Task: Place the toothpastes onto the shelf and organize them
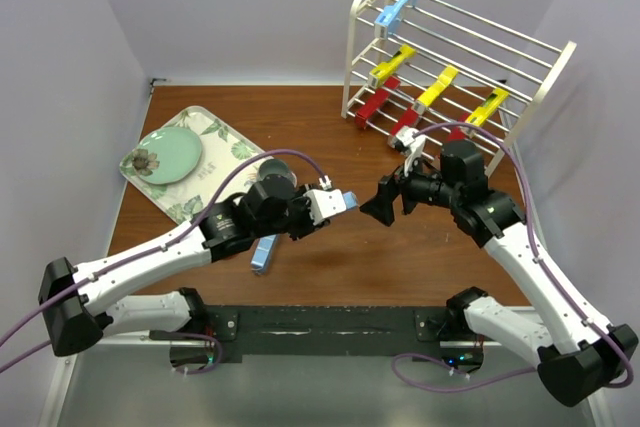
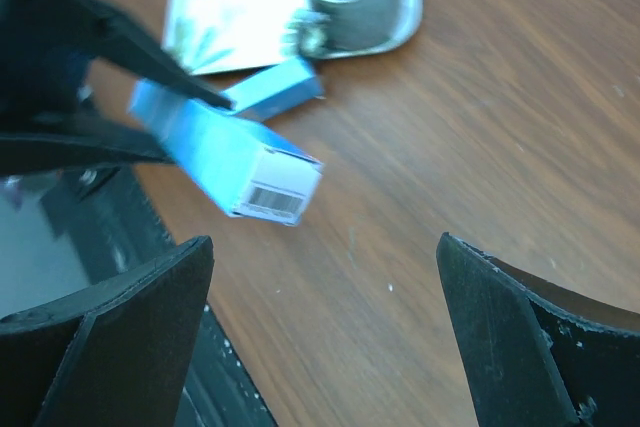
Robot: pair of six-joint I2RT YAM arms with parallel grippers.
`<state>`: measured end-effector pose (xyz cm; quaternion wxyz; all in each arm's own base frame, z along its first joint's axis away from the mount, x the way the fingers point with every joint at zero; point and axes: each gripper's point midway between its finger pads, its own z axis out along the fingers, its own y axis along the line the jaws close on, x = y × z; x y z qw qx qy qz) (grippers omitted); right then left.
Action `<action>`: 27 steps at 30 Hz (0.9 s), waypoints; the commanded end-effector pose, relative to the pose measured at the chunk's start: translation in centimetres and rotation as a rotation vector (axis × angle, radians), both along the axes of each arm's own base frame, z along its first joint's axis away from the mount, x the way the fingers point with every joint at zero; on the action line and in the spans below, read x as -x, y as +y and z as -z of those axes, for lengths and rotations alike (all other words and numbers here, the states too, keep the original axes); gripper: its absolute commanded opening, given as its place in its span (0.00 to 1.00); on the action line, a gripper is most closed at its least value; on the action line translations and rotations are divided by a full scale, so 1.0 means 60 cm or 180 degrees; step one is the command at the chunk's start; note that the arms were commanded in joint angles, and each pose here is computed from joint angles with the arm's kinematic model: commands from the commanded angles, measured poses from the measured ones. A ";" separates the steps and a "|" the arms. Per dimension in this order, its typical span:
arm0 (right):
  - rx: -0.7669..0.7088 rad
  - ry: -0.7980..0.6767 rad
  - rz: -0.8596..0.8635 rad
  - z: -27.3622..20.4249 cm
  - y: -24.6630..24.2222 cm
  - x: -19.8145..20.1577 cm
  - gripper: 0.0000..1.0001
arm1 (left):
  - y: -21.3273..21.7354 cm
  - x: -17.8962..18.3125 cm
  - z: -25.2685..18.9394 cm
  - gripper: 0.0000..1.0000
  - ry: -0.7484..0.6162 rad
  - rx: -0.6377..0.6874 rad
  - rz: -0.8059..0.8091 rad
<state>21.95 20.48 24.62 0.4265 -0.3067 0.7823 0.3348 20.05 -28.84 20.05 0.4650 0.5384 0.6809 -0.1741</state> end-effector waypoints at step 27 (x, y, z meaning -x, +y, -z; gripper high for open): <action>0.0787 -0.0999 -0.1753 -0.037 0.068 0.073 0.75 | -0.037 0.047 -0.118 0.36 -0.0060 -0.0050 0.0925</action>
